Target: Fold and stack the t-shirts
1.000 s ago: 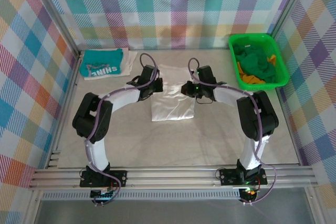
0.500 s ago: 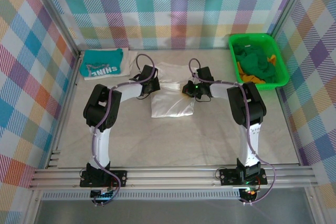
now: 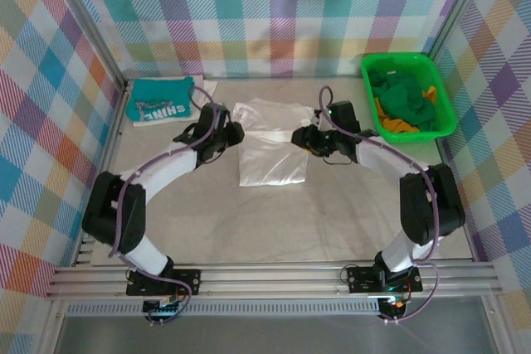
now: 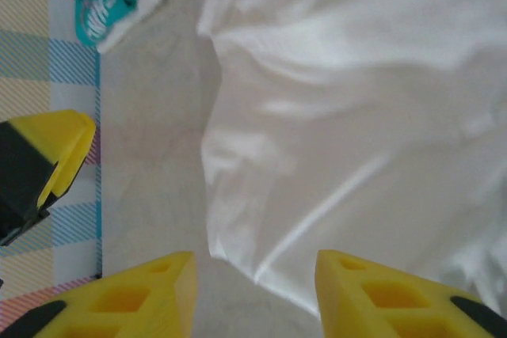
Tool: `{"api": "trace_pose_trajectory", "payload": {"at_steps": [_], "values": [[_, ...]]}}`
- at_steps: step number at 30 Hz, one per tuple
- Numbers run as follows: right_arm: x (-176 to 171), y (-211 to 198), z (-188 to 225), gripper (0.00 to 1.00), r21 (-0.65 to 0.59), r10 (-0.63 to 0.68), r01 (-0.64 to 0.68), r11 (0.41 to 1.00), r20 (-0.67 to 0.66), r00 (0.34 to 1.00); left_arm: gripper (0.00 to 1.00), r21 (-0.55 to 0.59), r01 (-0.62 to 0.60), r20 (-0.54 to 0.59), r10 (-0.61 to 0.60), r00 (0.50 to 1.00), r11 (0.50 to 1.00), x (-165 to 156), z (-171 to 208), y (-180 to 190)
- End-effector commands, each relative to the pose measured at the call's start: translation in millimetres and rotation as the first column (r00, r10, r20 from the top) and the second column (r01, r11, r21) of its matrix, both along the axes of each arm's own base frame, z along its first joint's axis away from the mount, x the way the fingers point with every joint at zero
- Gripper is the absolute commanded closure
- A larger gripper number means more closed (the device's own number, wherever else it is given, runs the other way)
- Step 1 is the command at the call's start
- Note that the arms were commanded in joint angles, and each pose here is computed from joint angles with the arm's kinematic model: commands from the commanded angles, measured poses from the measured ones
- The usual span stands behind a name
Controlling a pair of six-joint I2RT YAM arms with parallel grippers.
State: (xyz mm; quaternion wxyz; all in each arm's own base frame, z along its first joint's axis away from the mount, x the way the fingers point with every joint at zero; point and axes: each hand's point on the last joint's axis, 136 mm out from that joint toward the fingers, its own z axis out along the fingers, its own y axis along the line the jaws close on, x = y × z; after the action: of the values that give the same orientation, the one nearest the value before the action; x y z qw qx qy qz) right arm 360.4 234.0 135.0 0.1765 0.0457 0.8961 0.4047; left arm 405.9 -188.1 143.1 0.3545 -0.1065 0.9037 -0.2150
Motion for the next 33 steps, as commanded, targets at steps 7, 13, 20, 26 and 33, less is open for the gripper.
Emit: {"api": "trace_pose_trajectory", "payload": {"at_steps": [7, 13, 20, 26, 33], "values": [[-55, -17, -56, 0.42, -0.003, 0.0, -0.001, 1.0, -0.294, 0.956, 0.52, -0.278, 0.193, -0.193, -0.251, 0.948, 0.941, -61, -55, -34], [-56, -15, -71, 0.39, 0.007, -0.006, 0.009, 1.0, -0.343, 0.939, 0.45, -0.279, 0.199, -0.279, -0.278, 0.919, 0.939, -71, -79, -38], [-50, -10, -80, 0.38, 0.017, 0.0, 0.006, 1.0, -0.365, 0.931, 0.41, -0.216, 0.163, -0.375, -0.236, 0.896, 0.963, -81, -98, -30], [-48, -10, -85, 0.39, 0.016, -0.004, 0.01, 1.0, -0.374, 0.928, 0.36, -0.112, 0.128, -0.4, -0.162, 0.902, 0.985, -93, -91, -8], [-47, 1, -89, 0.4, 0.04, 0.016, -0.001, 0.999, -0.381, 0.925, 0.38, -0.18, 0.152, -0.397, -0.213, 0.893, 0.972, -86, -102, -32]]}}
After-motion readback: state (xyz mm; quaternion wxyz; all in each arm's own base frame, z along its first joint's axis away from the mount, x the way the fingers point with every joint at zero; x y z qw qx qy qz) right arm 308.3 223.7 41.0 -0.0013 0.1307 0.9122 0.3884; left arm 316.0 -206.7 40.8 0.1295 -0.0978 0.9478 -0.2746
